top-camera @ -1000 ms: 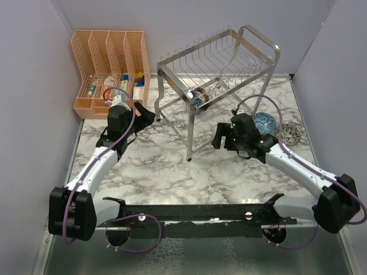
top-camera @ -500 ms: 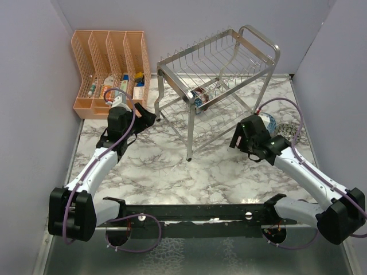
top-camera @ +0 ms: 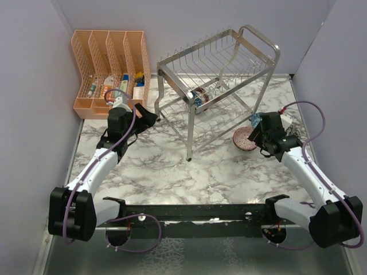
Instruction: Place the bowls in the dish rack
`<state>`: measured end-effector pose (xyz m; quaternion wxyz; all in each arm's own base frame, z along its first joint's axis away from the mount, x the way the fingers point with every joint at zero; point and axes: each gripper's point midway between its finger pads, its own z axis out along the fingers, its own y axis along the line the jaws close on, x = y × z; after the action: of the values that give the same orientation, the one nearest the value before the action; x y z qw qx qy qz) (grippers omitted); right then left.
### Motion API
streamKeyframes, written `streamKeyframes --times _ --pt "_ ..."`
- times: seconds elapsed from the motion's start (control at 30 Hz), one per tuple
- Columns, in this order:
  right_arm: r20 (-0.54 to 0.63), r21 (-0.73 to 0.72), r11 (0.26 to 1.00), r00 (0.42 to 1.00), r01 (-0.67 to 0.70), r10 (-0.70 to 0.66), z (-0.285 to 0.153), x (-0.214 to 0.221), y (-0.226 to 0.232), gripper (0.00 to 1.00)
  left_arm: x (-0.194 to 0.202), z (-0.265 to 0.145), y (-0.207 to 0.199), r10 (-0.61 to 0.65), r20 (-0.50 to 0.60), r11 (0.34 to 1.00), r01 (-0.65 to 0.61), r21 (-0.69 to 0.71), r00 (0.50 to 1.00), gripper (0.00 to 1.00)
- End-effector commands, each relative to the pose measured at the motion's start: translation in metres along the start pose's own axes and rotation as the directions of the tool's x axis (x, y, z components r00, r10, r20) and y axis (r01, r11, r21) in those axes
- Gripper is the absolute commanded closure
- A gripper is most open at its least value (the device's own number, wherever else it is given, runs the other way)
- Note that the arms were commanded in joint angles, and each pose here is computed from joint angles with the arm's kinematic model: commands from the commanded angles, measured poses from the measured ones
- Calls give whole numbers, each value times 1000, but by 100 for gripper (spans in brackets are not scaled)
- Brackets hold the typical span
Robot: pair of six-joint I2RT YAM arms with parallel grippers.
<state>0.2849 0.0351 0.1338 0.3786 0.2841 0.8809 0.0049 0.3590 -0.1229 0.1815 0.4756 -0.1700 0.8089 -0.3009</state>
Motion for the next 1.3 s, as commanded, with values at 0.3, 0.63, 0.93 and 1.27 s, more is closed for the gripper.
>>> streamKeyframes --times 0.3,0.63,0.93,1.27 --pt "7 13 999 999 32 -32 30 12 -7 48 4 6 0 -1 -11 1000 1 17 1000 22" --pt "16 38 997 998 64 -65 38 17 -17 69 6 7 5 3 -15 1000 -3 0 1000 22" --pt "36 50 994 994 101 -102 44 16 -20 84 8 8 7 3 -18 1000 -3 -5 1000 22" --pt "154 7 993 981 115 -114 22 -16 -12 99 7 8 7 3 -16 1000 -3 -8 1000 22"
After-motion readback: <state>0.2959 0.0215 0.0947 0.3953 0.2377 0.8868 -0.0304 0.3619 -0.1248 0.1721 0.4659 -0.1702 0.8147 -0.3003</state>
